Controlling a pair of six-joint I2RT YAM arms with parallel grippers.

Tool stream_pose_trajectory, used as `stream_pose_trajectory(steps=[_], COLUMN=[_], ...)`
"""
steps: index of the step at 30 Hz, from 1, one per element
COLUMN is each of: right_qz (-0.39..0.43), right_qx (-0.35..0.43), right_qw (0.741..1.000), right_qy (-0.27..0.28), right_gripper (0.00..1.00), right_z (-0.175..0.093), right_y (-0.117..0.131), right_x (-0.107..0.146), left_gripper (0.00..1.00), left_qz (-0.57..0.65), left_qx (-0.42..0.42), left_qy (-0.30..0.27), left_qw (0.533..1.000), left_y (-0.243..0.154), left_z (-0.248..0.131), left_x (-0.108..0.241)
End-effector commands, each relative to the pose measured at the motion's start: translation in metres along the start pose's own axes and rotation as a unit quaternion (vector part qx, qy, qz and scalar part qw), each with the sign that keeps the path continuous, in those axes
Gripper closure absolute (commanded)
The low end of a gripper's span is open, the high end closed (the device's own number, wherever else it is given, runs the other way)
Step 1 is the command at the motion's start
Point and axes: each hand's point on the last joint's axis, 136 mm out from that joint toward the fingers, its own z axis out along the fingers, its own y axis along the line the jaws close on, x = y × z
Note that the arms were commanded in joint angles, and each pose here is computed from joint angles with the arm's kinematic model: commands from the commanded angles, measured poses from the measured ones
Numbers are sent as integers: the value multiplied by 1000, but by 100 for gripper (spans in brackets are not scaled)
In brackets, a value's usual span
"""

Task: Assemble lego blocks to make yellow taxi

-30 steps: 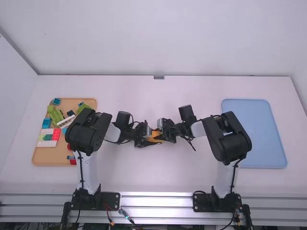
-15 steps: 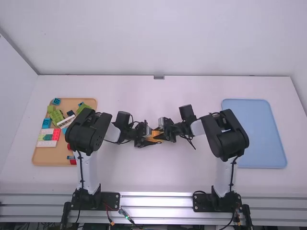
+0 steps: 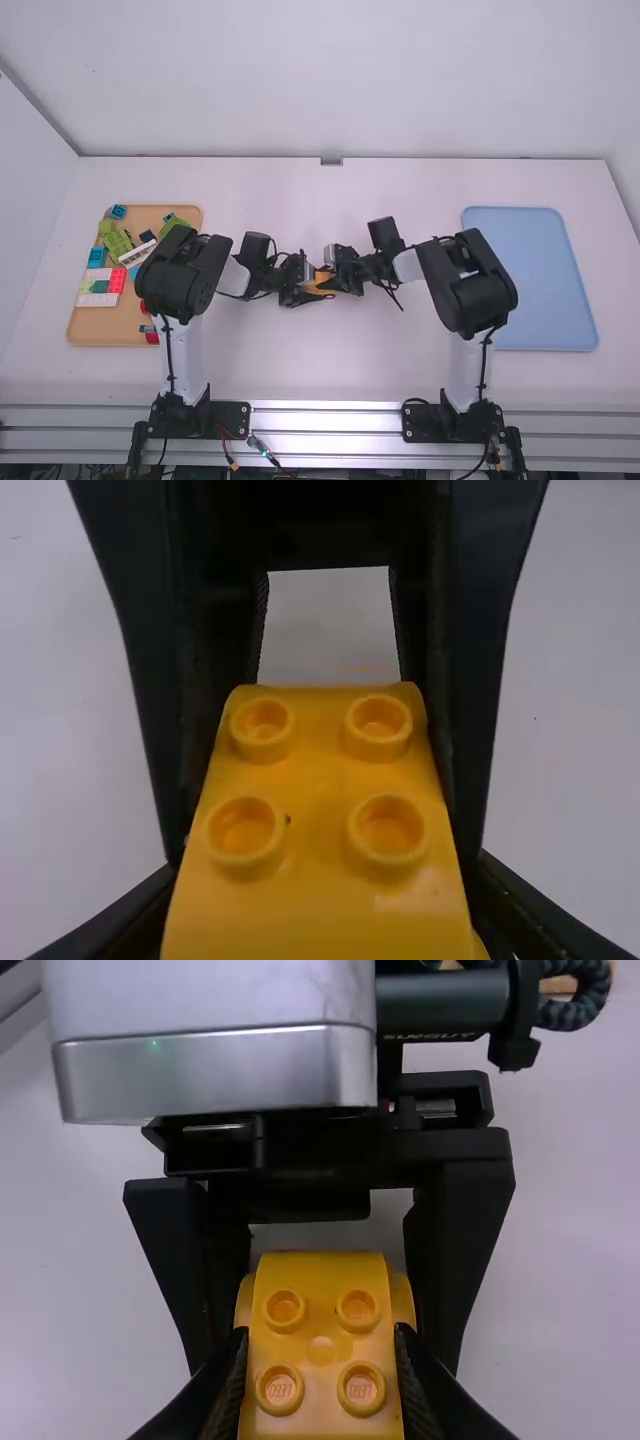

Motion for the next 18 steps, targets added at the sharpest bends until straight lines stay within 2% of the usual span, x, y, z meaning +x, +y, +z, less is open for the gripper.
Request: stream_pose_trajectory(steps=[1,18], right_qz=[41,42], right_qx=[13,23], right_qw=[995,981], right_qy=[88,185], right_gripper=[99,100], right_z=[16,18], right_y=[9,5], right_x=[41,62], left_gripper=[37,41], left_qz=[-4,1], left_qx=[13,10], left_qy=[2,0], left_qw=[1000,1000], left_y=[-8,-6], left_z=[7,7], left_x=[5,4])
